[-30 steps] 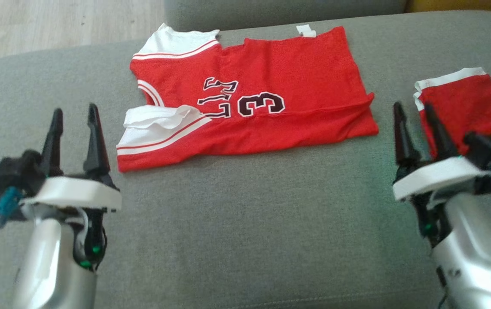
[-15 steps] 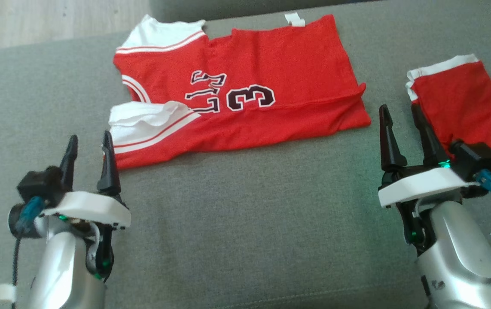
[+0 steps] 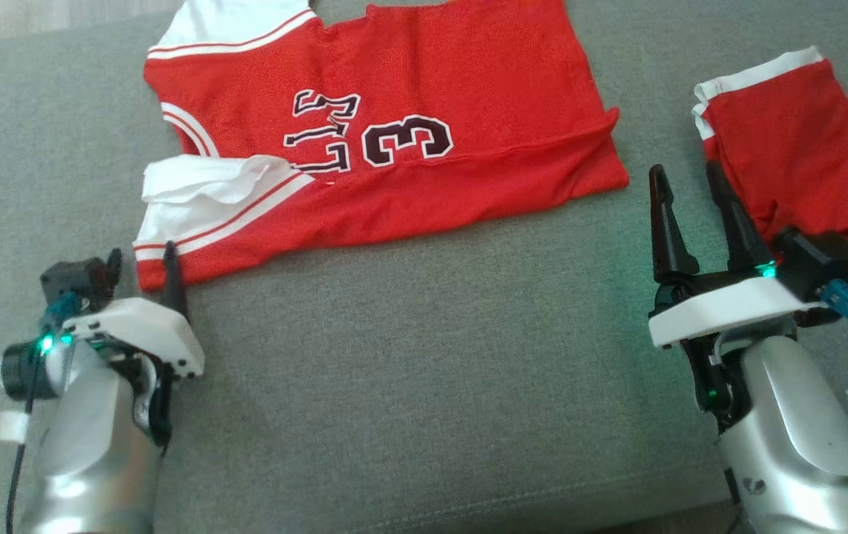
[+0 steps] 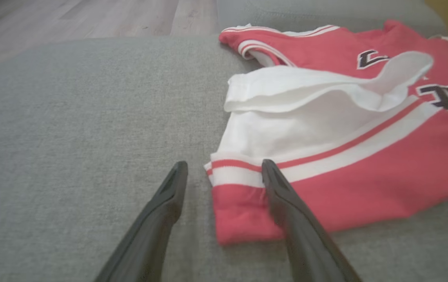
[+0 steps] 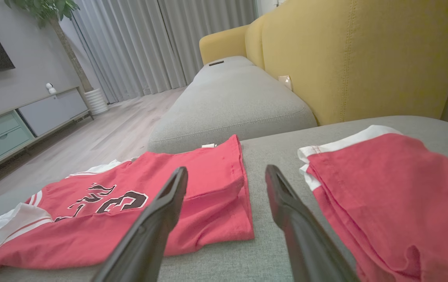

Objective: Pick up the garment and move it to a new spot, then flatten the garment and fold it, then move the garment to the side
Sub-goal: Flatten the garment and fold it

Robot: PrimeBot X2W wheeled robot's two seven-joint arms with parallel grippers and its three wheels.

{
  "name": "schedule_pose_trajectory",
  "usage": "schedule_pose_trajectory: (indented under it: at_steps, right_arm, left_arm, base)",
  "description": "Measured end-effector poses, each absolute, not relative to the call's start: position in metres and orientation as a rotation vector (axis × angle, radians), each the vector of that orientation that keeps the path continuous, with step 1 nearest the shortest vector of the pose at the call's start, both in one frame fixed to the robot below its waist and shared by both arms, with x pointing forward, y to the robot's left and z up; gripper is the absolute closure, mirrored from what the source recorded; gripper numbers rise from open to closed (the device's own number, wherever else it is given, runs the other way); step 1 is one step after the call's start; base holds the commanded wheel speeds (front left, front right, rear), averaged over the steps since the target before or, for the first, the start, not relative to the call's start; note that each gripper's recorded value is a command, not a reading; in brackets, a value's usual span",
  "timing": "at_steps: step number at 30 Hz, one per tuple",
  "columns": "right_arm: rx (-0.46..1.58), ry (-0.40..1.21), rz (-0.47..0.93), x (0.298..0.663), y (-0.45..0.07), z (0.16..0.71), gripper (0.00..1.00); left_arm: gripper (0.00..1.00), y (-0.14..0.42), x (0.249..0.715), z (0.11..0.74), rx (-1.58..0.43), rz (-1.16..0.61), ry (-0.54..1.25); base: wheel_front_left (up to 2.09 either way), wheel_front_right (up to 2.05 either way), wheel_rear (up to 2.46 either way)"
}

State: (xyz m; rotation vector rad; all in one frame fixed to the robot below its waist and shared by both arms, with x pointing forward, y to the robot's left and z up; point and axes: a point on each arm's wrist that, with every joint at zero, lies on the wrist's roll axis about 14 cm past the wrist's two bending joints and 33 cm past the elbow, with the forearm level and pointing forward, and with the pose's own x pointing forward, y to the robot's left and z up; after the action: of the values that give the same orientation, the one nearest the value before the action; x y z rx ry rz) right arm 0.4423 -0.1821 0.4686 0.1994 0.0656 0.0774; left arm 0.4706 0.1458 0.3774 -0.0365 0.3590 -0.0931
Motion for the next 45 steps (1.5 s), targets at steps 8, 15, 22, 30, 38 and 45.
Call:
schedule_pose_trajectory:
  at_steps: [8, 15, 22, 30, 38, 45]
  right_arm:
    - [0.192, 0.072, 0.085, 0.446, -0.181, 0.467, 0.0]
    - [0.191, 0.103, 0.091, 0.449, -0.179, 0.463, 0.0]
    - [0.163, 0.209, 0.077, 0.45, -0.182, 0.441, 0.0]
    - [0.205, 0.359, 0.052, 0.47, -0.179, 0.415, 0.0]
    - [0.218, 0.504, 0.042, 0.476, -0.174, 0.382, 0.0]
    - [0.276, 0.58, 0.044, 0.492, -0.163, 0.369, 0.0]
  left_arm:
    - [0.0, 0.152, 0.487, 0.357, 0.074, -0.111, 0.496]
    - [1.0, 0.145, 0.494, 0.36, 0.07, -0.163, 0.491]
    - [1.0, 0.146, 0.505, 0.398, 0.05, -0.155, 0.315]
    - [1.0, 0.137, 0.505, 0.449, 0.052, -0.195, 0.117]
    - [1.0, 0.139, 0.495, 0.441, 0.061, -0.207, 0.132]
    - [1.0, 0.139, 0.493, 0.435, 0.061, -0.218, 0.143]
  base:
    - [0.0, 0.0, 0.0]
    - [0.0, 0.0, 0.0]
    - [0.0, 0.0, 0.0]
    - [0.0, 0.0, 0.0]
    - [0.0, 0.0, 0.0]
    - [0.0, 0.0, 0.0]
